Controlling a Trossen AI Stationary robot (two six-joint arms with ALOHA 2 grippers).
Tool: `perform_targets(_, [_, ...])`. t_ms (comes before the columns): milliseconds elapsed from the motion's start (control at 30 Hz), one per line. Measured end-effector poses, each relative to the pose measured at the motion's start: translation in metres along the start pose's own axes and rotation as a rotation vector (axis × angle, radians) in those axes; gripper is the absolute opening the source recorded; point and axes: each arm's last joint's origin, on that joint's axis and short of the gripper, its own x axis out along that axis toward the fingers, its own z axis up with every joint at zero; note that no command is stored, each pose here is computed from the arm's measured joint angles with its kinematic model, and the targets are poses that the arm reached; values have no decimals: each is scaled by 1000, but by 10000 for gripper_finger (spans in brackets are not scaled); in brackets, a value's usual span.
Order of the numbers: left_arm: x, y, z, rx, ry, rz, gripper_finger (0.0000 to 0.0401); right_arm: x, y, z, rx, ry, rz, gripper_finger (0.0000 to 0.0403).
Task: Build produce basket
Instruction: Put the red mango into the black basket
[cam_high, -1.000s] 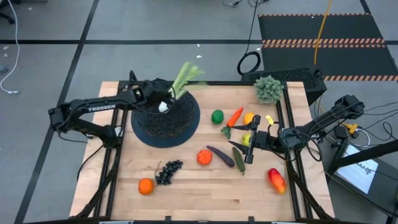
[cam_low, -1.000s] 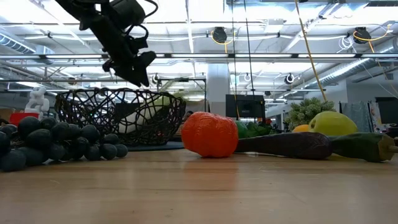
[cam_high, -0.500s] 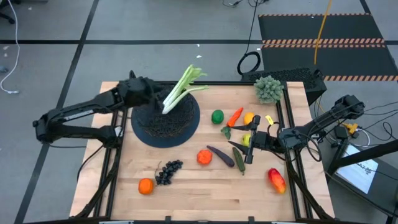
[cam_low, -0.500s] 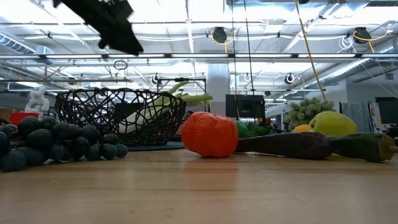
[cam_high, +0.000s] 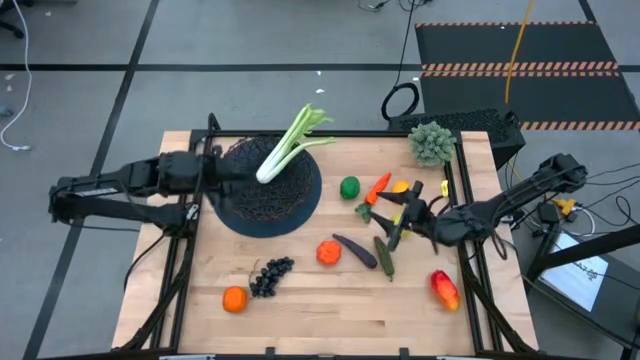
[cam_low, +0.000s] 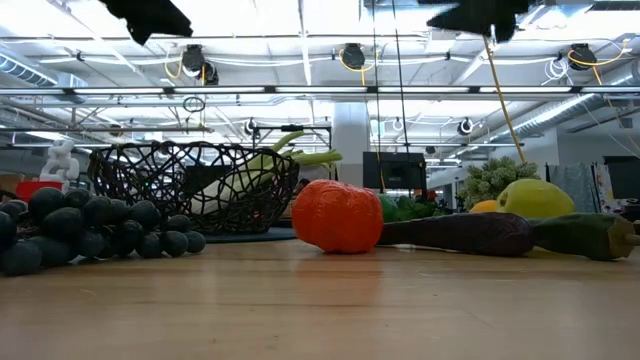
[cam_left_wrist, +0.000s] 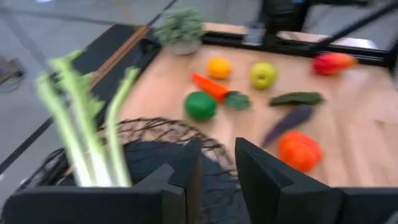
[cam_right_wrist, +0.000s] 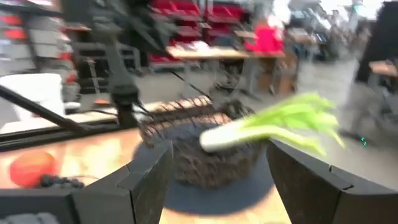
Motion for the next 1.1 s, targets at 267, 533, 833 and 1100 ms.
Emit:
perform_targets(267, [7,-19,-4,67,-87,-104,93,19,16,-36,106,140,-1,254])
perform_targets(533, [6,-23,-4,113,-103,-123,93,41,46,-48,197,221,189,254])
perform_targets(833, [8,-23,-5,116,-90,-122,93,29,59,-10,280,588,110,254])
perform_targets(1100, [15,-27,-7,71,-50,-130,93,2,66,-13,363,832,104,254])
